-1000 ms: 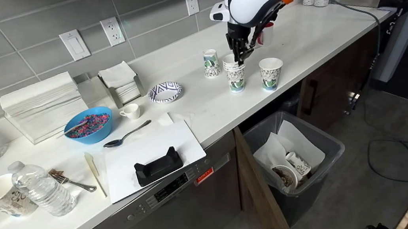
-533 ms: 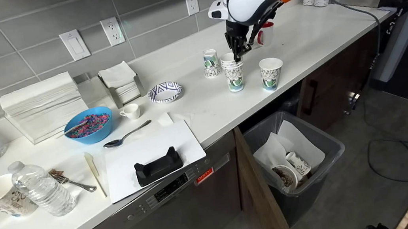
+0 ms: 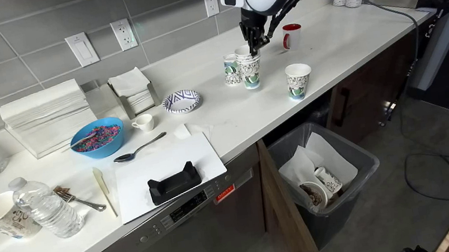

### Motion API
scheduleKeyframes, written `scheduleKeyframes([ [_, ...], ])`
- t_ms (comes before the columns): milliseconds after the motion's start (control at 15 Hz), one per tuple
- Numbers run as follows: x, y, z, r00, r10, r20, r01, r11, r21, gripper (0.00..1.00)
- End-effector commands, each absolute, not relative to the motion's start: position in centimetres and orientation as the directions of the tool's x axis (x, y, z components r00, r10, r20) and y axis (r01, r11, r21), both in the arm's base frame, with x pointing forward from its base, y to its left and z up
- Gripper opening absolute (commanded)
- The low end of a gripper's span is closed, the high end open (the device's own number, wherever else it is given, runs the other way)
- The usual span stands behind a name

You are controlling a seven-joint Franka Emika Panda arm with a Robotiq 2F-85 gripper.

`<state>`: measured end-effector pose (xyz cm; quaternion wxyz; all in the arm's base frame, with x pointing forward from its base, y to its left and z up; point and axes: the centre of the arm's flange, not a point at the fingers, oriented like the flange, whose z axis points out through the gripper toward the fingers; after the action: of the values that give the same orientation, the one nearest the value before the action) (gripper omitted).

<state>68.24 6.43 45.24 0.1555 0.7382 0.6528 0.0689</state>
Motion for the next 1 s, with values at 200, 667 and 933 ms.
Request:
scheduleKeyframes([
  [200, 67.6, 8.1, 48.0, 0.165, 0.975, -0.148, 0.951, -0.118, 0.286, 0.01],
  [667, 67.6, 8.8, 49.4, 0.181, 0.979, -0.089, 0.917, -0.135, 0.375, 0.01],
  [933, 67.1, 8.9, 51.0, 0.201, 0.972, -0.118, 0.903, -0.138, 0.406, 0.01],
])
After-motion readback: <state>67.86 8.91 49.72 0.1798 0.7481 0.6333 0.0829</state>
